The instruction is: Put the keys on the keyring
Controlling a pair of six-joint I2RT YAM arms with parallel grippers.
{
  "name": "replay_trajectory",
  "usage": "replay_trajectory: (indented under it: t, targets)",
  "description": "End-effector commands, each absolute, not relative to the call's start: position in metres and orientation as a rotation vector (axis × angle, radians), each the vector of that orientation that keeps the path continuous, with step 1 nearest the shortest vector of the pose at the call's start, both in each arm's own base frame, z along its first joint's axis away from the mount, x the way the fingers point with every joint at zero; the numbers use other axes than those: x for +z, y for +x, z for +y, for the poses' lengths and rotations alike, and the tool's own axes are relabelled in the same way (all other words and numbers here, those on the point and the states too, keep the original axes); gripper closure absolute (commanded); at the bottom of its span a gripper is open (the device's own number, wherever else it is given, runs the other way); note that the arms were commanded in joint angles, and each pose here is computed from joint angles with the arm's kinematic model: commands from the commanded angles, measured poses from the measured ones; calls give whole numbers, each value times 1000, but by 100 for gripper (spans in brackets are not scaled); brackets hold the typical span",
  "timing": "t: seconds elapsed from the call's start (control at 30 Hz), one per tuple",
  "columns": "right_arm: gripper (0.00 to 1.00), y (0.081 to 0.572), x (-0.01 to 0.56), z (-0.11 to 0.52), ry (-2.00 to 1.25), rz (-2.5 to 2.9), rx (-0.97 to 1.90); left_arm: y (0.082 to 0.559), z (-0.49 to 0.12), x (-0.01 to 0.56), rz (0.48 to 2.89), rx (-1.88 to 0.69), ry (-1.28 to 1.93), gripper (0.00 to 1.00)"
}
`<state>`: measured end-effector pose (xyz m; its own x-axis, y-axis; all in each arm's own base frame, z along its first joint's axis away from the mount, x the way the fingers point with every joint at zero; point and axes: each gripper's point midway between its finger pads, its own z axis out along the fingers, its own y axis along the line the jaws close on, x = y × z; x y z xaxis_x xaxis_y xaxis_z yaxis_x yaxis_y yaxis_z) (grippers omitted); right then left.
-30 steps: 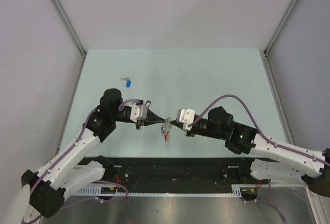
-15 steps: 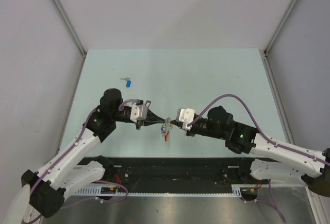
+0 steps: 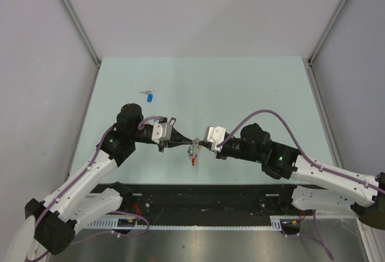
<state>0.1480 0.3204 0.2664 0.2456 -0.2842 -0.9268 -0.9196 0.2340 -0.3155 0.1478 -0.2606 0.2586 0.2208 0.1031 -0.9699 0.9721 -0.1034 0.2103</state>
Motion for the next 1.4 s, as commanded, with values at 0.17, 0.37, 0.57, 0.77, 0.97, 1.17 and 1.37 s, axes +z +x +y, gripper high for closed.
replay_trajectory:
  t: [0.17, 0.37, 0.57, 0.77, 0.97, 1.17, 1.37]
  targets:
    - [100, 146, 291, 322, -1272, 1233, 670, 138, -261, 272, 976, -1049, 1489, 100]
    - [100, 144, 292, 323, -1281, 1224, 683, 138, -261, 273, 971, -1046, 1488, 100]
    - [100, 144, 295, 325, -1277, 1215, 688, 138, -261, 272, 974, -1054, 1490, 100]
    - [100, 146, 294, 327, -1275, 1216, 684, 136, -262, 272, 973, -1066, 1492, 100]
    - [100, 145, 295, 328, -1275, 1210, 690, 135, -262, 272, 973, -1074, 1495, 100]
    - [100, 146, 298, 328, -1266, 1203, 687, 135, -262, 272, 976, -1078, 1495, 100]
    - [100, 148, 293, 327, -1273, 1224, 675, 135, -262, 273, 974, -1075, 1494, 100]
